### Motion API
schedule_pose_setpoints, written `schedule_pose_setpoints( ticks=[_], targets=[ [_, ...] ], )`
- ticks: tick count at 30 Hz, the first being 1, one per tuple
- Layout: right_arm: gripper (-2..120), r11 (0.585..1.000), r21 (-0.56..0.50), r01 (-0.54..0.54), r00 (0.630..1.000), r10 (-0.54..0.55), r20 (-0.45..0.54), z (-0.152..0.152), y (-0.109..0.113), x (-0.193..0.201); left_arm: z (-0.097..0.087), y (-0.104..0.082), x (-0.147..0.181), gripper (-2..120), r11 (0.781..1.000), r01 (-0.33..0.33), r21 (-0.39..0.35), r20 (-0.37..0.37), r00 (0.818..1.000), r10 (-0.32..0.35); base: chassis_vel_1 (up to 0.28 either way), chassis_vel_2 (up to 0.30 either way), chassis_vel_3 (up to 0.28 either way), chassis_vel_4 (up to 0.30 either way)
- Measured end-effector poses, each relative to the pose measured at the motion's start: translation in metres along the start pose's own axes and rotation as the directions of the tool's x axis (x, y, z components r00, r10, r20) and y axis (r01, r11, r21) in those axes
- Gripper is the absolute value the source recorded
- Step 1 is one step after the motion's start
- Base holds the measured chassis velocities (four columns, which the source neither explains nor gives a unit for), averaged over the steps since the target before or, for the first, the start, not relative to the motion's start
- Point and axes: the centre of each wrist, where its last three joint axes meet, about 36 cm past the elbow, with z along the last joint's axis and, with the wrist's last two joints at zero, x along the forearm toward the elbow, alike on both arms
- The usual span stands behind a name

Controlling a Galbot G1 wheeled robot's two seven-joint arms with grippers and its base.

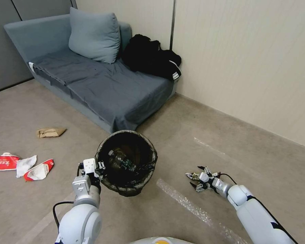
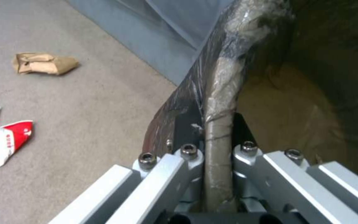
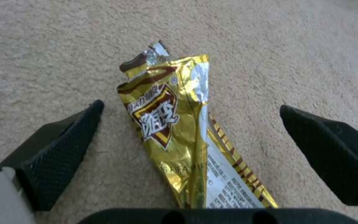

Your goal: Pick up the trash bin, then pick up the garbage from the floor and place it into the trash bin.

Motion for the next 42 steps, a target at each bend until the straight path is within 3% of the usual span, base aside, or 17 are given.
schedule_pose_setpoints(
  ticks=[13,26,27,31,42],
  targets=[
    [100,0.999,-0.040,-0.033,0.999,0.032,-0.019,0.005,0.003,-0.011,0.001,0.001,0.002,0,1.000,0.004,-0.003,-0.004,1.000,-0.004,0.000,0.000,0.000,0.000],
    [100,0.983,-0.178,-0.052,0.998,0.058,0.029,0.027,0.005,0.017,0.001,0.000,-0.003,0,1.000,0.001,0.001,-0.003,1.000,-0.001,0.000,0.000,0.000,0.000],
    [94,0.962,-0.260,-0.080,0.996,0.089,0.022,0.031,-0.001,0.028,0.002,0.000,-0.003,0,1.000,0.003,-0.001,-0.005,1.000,-0.003,0.000,0.000,0.000,0.000],
    [88,0.948,-0.304,-0.096,0.994,0.106,0.017,0.034,-0.004,0.032,0.004,0.000,-0.004,0,1.000,0.001,-0.001,-0.010,1.000,-0.001,0.000,0.000,0.000,0.000],
    [55,0.895,-0.430,-0.118,0.988,0.147,0.036,0.036,-0.004,0.037,0.004,-0.002,-0.005,0,1.000,-0.001,0.001,-0.010,1.000,0.001,0.000,0.000,0.000,0.000]
  ],
)
